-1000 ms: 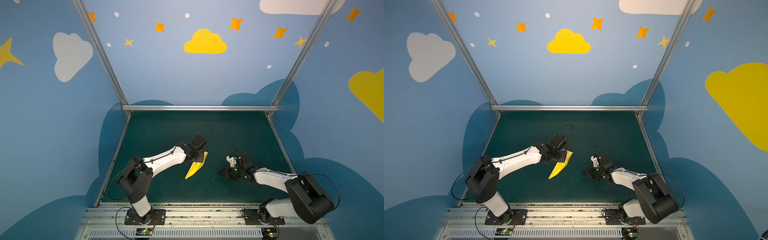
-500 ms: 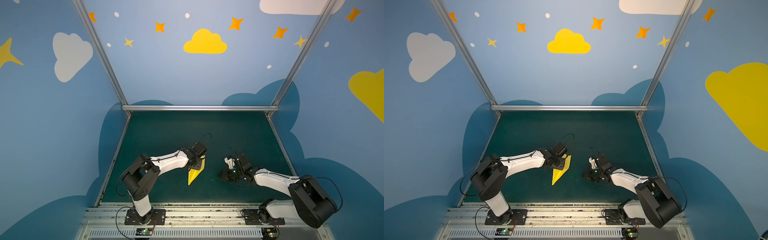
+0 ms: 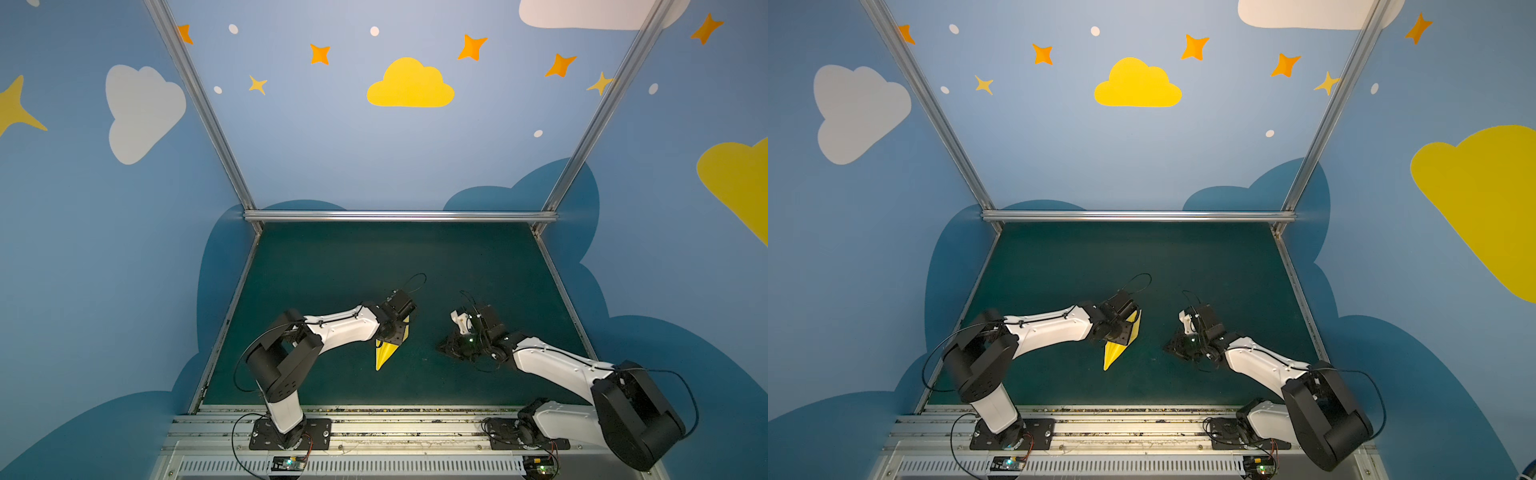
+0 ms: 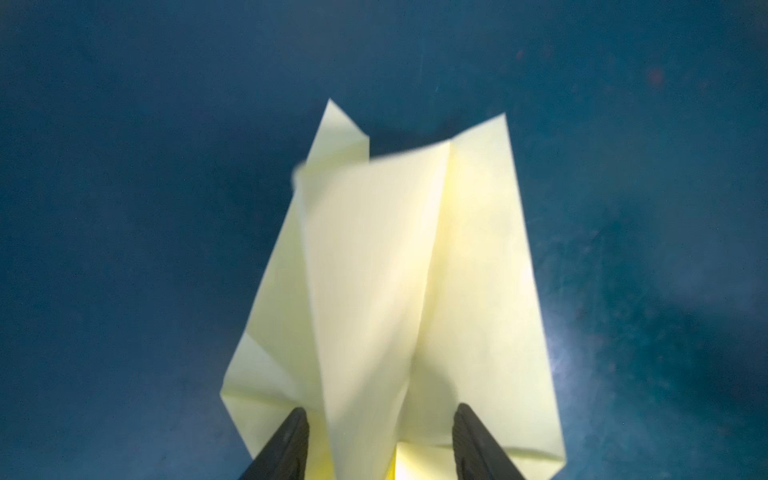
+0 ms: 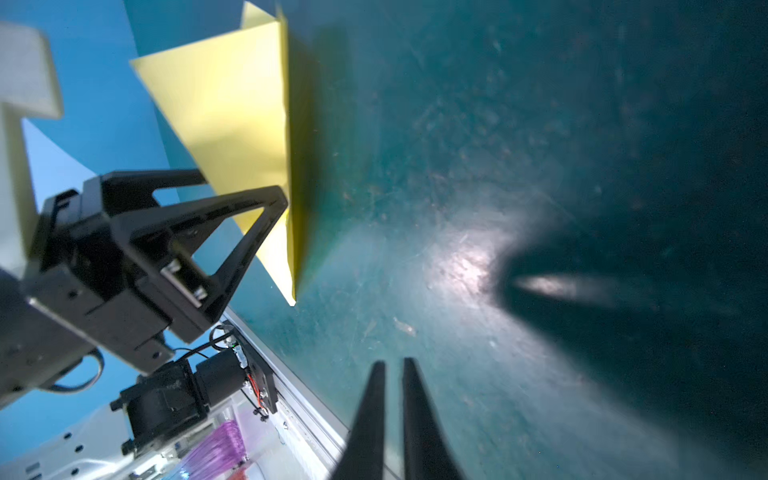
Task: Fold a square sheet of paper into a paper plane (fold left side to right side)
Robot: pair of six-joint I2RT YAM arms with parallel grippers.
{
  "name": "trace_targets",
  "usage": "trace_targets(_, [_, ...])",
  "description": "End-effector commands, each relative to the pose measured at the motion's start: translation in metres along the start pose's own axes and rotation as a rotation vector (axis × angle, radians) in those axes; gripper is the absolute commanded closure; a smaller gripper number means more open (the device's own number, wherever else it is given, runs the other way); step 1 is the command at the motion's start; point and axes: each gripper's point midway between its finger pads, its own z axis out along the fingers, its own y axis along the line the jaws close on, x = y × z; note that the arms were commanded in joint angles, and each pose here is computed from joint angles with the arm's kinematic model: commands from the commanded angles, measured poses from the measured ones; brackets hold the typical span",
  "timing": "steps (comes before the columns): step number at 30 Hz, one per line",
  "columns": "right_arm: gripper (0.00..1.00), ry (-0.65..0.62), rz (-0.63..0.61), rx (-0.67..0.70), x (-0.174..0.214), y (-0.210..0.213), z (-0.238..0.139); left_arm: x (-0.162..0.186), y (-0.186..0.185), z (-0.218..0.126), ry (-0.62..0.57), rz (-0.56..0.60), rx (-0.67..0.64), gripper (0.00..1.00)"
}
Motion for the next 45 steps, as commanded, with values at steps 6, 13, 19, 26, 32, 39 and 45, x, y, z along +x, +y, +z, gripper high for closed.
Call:
trace_targets(6, [0.38,-0.121,-0.016,0.026,-0.023,0.013,-0.042,-0.041,0.001,-0.062,-0.107,0.025,-0.024,0.28])
trace_targets(13, [0.06,-0.472,-0.081,0.304,-0.084,-0.006,-0.137,-0.07,0.052,-0.158,-0.326,-0.019,-0.204,0.04])
trace_targets(19, [0.05,-0.869,-0.269,0.68,-0.137,-0.039,-0.209,-0.083,0.141,-0.231,-0.684,-0.144,-0.323,0.0])
trace_targets(26, [0.05,-0.916,-0.312,0.88,-0.162,-0.1,-0.195,-0.038,0.259,-0.22,-0.876,-0.3,-0.569,0.0])
trace_targets(32, [0.03,-0.882,-0.362,0.928,-0.171,-0.144,-0.165,-0.016,0.284,-0.13,-0.816,-0.314,-0.531,0.0])
trace_targets(39, [0.03,-1.015,-0.491,0.707,-0.209,-0.123,-0.161,-0.02,0.295,-0.072,-0.76,-0.305,-0.443,0.0])
trace_targets(45, [0.03,-1.062,-0.569,0.599,-0.22,-0.125,-0.131,-0.026,0.291,-0.045,-0.706,-0.266,-0.321,0.0])
